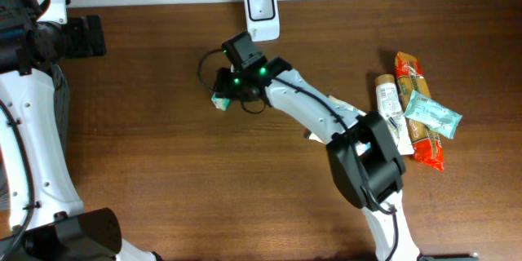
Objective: Scan the item barcode
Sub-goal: 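Grasp the small teal box with the right gripper, then lift the teal box and hold it over the scanner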
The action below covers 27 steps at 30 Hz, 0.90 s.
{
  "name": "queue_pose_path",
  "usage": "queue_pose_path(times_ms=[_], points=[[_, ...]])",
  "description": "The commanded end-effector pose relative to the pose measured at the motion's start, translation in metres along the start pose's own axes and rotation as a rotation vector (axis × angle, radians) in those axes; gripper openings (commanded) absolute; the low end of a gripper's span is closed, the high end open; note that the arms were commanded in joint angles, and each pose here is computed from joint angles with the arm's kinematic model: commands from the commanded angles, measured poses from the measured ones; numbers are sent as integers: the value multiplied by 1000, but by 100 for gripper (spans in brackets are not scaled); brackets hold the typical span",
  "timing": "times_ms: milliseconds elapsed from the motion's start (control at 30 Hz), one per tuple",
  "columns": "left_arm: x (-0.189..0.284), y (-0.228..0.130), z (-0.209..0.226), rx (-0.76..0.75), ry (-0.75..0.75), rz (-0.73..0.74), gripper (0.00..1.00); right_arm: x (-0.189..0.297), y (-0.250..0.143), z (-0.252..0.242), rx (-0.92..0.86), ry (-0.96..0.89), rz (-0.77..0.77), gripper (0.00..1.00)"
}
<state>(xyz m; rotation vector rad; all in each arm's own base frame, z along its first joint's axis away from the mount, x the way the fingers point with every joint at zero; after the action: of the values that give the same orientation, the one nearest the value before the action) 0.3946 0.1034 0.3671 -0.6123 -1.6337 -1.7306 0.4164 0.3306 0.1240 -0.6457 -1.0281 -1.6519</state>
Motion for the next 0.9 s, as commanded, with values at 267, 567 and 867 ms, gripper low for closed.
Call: queue_pose_path(times_ms=[267,567,867], points=[[0,0,0,-14,-6,-2,99,-40,-13,-33,216,-152,36,4],[0,0,0,-14,-6,-2,99,62,-31,-48,561,-504,253,4],[0,0,0,-14,-6,-2,99,75,-20,-67,241,-201,366,61]])
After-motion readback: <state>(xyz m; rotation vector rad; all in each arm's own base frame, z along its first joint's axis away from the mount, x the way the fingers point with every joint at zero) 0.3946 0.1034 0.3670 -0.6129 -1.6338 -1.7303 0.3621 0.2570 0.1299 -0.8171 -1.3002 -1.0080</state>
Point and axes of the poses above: each gripper's point midway between its finger pads, its own x axis back along the fingers, its own z axis along the line the jaws close on, y = z × x, the point moved 7 cm from there along x, back along the fingers
